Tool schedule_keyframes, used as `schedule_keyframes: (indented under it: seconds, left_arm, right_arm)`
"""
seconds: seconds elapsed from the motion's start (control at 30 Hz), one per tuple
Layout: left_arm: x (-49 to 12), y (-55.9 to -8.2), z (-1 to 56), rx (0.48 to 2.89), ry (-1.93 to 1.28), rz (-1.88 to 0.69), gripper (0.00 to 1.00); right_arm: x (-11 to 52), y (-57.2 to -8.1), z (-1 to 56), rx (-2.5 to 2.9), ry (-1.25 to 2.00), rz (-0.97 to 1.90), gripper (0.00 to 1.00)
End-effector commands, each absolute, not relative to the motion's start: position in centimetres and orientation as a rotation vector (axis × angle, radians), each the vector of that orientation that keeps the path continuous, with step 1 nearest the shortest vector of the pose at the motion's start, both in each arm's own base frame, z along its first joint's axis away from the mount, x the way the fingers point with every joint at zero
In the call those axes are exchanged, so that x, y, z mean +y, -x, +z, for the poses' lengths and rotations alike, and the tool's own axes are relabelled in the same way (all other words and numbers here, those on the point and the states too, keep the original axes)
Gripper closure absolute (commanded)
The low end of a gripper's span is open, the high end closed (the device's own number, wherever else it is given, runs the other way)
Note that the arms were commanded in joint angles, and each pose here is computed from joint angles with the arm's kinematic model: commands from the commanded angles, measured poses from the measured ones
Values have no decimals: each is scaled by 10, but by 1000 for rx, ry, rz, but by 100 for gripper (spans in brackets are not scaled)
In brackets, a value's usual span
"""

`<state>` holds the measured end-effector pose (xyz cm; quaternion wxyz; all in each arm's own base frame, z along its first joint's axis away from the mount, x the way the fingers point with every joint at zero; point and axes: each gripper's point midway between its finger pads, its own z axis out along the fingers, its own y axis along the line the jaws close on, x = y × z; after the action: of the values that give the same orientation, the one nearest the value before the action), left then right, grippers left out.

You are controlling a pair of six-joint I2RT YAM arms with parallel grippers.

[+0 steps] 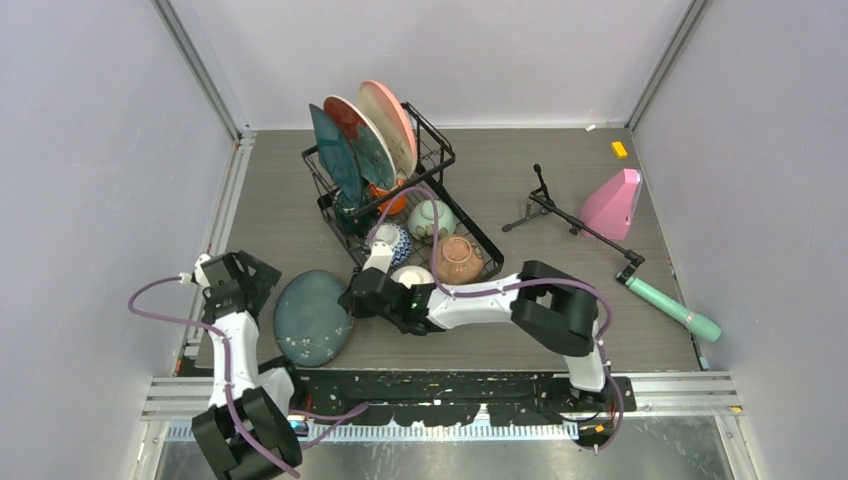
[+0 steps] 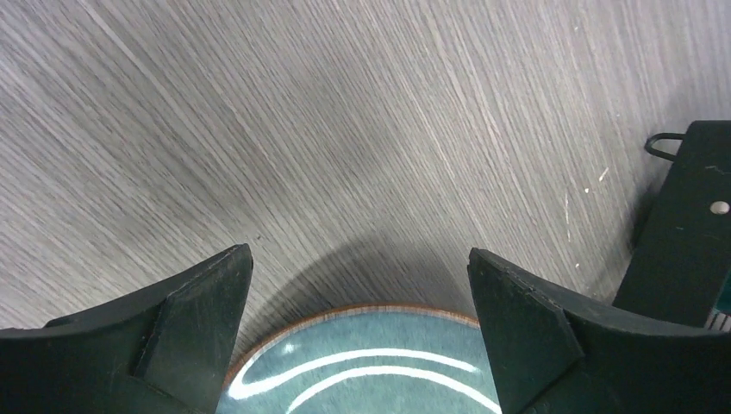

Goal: Load the mixed dishes into the dish rack
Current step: Pick up the plate from the corner of the board.

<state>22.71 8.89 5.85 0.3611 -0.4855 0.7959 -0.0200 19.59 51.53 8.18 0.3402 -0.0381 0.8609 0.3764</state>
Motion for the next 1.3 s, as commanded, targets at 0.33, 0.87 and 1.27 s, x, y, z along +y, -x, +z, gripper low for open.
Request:
schedule_keyframes:
  seconds: [0.33,0.87,1.27]
  left_arm:
    - [95,-237,108,1978,1148,-38,0]
    - [72,-247,95,1930,1282,-253,0]
    - [36,-255,85,1951,1248,-519,0]
  right_arm:
    - [438,-172,227,1962,462,1110,100]
    - [318,-158,283,2025,709,1176,100]
    - [273,-144,313,2015,979,1214,100]
